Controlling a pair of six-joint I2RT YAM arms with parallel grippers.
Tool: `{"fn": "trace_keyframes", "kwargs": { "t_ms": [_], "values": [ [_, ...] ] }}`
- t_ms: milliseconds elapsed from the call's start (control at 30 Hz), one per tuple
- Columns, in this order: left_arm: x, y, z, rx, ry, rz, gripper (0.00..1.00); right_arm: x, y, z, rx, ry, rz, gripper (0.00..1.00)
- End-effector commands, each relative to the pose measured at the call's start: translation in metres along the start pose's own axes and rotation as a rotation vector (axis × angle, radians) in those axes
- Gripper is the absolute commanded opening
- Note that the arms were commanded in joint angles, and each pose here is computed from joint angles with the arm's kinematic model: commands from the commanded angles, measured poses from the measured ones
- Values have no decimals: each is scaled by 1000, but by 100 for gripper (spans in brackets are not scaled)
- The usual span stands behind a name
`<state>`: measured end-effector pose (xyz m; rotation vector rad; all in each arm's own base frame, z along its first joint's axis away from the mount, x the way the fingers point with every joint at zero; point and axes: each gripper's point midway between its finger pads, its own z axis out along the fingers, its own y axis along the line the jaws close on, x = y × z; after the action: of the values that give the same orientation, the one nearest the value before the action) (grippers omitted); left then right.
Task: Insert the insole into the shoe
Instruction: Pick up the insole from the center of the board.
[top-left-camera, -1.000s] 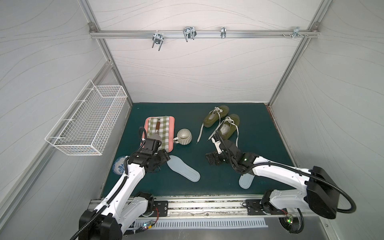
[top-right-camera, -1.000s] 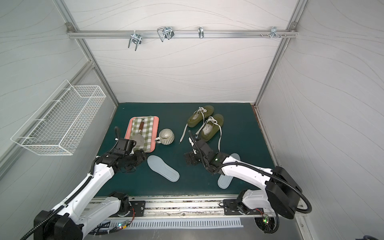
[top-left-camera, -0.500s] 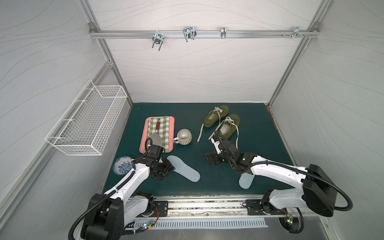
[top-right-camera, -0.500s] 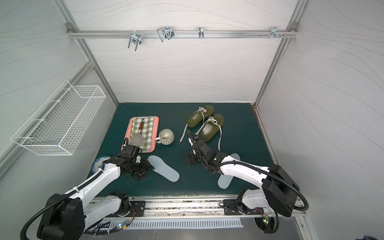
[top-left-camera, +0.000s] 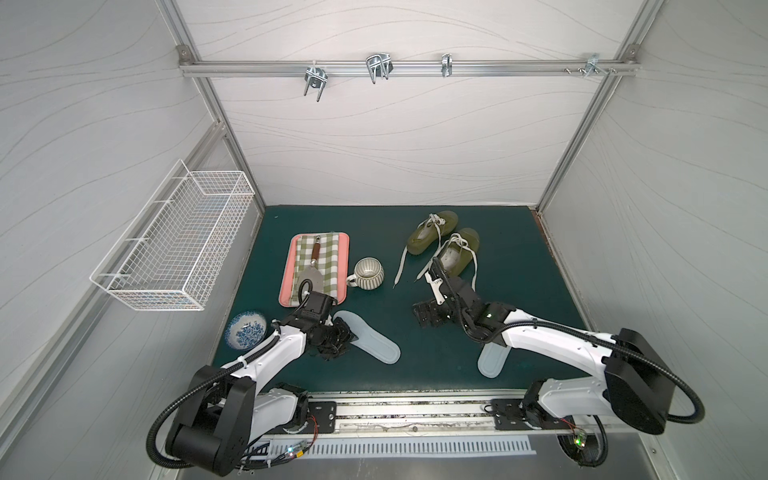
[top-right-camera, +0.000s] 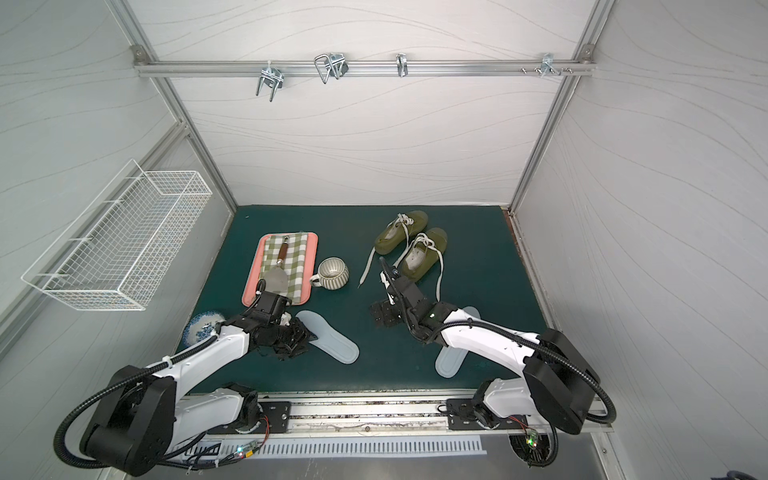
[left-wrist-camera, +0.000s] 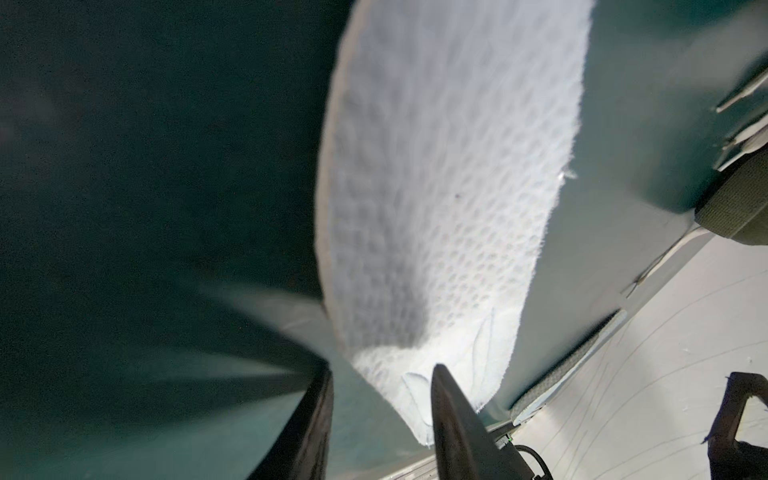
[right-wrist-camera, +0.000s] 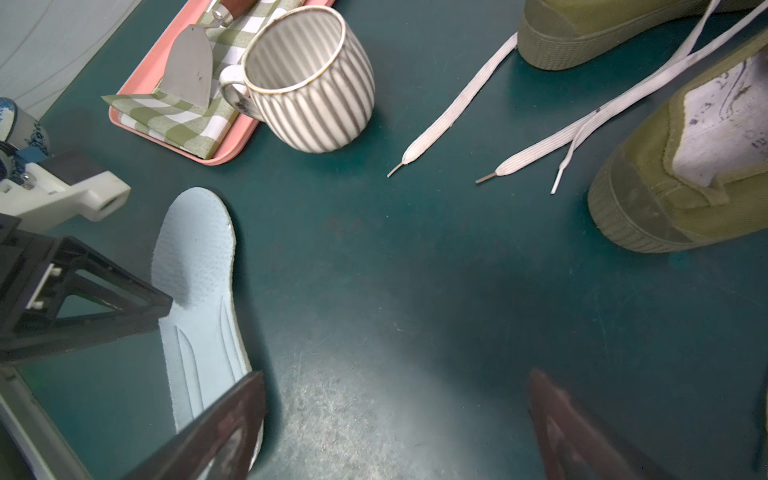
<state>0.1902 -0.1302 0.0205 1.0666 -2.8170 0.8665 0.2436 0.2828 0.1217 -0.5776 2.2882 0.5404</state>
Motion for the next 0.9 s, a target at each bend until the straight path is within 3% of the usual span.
{"fn": "trace_keyframes", "kwargs": {
  "t_ms": [0,200,300,600,867],
  "values": [
    [0,-10,7,18,13,-8,36,-3,1,-2,-12,-13,-13,99],
    [-1,-4,16,2,8,-20,16,-2,0,-2,-9,-7,-29,99],
    [-4,-6,16,9,-12,-15,1,0,0,-2,-10,-9,-44,99],
    [-7,-29,-11,48,-65,56,0,2,29,-6,-102,-85,-222,99],
    [-7,-55,-46,154,-146,111,0,-1,91,-22,-331,-198,-375,99]
  ]
}}
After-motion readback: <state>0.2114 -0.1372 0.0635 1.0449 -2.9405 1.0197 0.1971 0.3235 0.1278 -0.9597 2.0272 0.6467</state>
